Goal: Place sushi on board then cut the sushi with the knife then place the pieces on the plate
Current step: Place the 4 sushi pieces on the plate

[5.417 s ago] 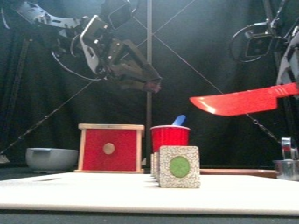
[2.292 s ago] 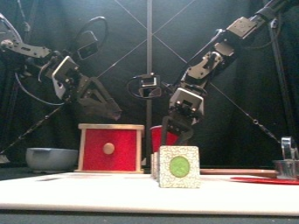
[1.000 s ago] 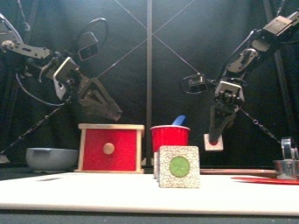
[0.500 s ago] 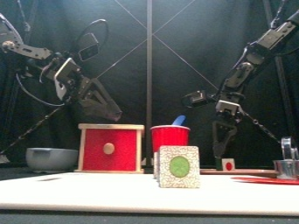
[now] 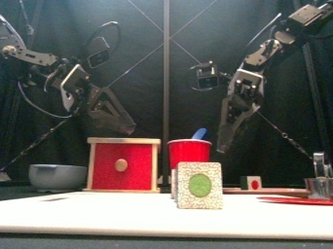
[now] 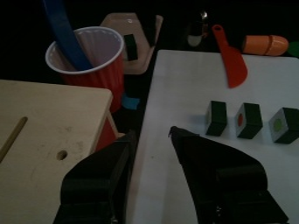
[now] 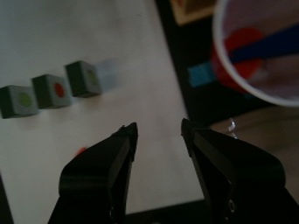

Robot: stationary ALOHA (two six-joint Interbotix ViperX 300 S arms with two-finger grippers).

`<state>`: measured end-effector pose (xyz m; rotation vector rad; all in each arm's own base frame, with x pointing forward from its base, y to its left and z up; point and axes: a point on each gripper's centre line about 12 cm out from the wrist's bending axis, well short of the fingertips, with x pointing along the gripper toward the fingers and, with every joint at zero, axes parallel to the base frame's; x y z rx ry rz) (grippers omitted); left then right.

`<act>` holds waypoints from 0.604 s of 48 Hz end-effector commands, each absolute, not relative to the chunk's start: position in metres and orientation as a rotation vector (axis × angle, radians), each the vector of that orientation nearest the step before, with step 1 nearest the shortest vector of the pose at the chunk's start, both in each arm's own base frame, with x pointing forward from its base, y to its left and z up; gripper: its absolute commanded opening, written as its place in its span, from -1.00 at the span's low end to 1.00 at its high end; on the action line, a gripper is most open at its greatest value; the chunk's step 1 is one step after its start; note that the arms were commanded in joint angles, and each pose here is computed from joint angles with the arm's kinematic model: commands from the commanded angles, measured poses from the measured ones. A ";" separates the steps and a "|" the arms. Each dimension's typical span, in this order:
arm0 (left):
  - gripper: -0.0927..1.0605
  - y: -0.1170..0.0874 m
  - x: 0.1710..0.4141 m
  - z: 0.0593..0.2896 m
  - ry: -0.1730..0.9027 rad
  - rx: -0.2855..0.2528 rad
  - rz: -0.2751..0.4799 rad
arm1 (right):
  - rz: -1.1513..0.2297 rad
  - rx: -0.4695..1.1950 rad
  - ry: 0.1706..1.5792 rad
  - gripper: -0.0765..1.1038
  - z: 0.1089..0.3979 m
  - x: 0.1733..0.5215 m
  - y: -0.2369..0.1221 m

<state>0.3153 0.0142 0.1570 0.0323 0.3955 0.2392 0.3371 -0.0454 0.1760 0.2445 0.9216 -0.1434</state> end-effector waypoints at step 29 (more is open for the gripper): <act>0.50 0.015 0.317 0.159 0.398 0.020 0.242 | -0.006 0.200 0.911 0.51 0.169 0.403 0.007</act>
